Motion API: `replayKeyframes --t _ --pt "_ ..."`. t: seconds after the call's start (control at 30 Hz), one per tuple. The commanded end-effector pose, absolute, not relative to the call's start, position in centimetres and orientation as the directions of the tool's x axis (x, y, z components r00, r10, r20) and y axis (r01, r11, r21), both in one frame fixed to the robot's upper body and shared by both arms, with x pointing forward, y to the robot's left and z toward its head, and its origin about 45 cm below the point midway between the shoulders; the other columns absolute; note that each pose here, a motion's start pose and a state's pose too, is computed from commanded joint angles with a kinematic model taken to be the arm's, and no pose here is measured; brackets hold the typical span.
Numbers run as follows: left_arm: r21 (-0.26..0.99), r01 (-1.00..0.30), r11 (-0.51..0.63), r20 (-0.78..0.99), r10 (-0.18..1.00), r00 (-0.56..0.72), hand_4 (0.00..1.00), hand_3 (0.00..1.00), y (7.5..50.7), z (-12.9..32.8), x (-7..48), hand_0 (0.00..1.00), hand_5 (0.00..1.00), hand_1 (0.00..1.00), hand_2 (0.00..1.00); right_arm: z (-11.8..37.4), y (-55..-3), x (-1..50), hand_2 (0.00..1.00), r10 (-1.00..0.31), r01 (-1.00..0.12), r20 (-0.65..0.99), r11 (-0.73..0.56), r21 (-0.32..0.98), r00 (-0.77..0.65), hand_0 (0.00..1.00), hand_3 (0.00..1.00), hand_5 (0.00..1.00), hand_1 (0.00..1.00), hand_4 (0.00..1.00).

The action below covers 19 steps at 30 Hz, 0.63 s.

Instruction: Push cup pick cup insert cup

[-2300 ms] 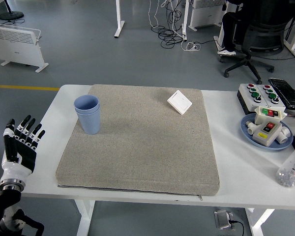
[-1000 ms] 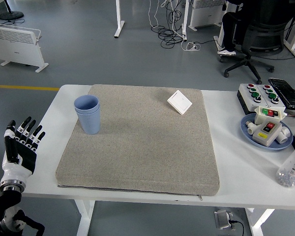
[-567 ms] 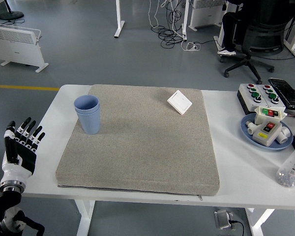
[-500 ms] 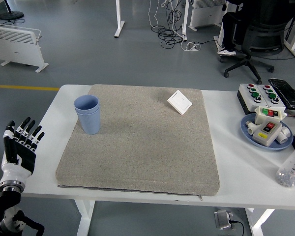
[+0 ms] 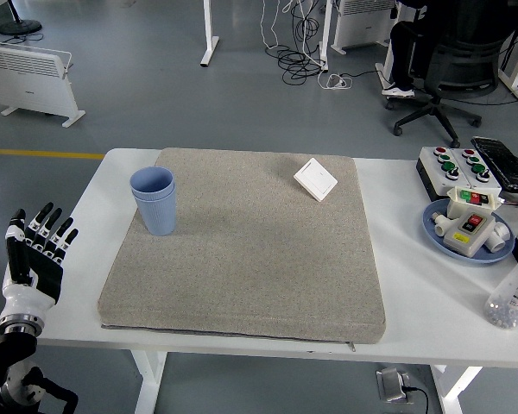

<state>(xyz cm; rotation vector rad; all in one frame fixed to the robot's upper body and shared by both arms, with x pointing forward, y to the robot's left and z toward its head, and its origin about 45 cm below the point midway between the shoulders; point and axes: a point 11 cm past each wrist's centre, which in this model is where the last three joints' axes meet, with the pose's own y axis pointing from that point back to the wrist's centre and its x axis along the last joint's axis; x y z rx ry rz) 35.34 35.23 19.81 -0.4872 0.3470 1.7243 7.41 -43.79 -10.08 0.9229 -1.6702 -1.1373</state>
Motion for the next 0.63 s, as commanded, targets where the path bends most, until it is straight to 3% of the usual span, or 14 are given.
replayKeyframes --t 0.63 --pt "-0.033 -0.978 -0.208 -0.498 0.852 -0.164 0.598 0.826 35.26 19.84 35.34 0.856 0.998 0.855 0.911 -10.07 -43.76 7.53 0.648 -0.91 -0.096 0.256 0.302 0.948 -0.327 0.754 0.556 0.465 0.626 0.082"
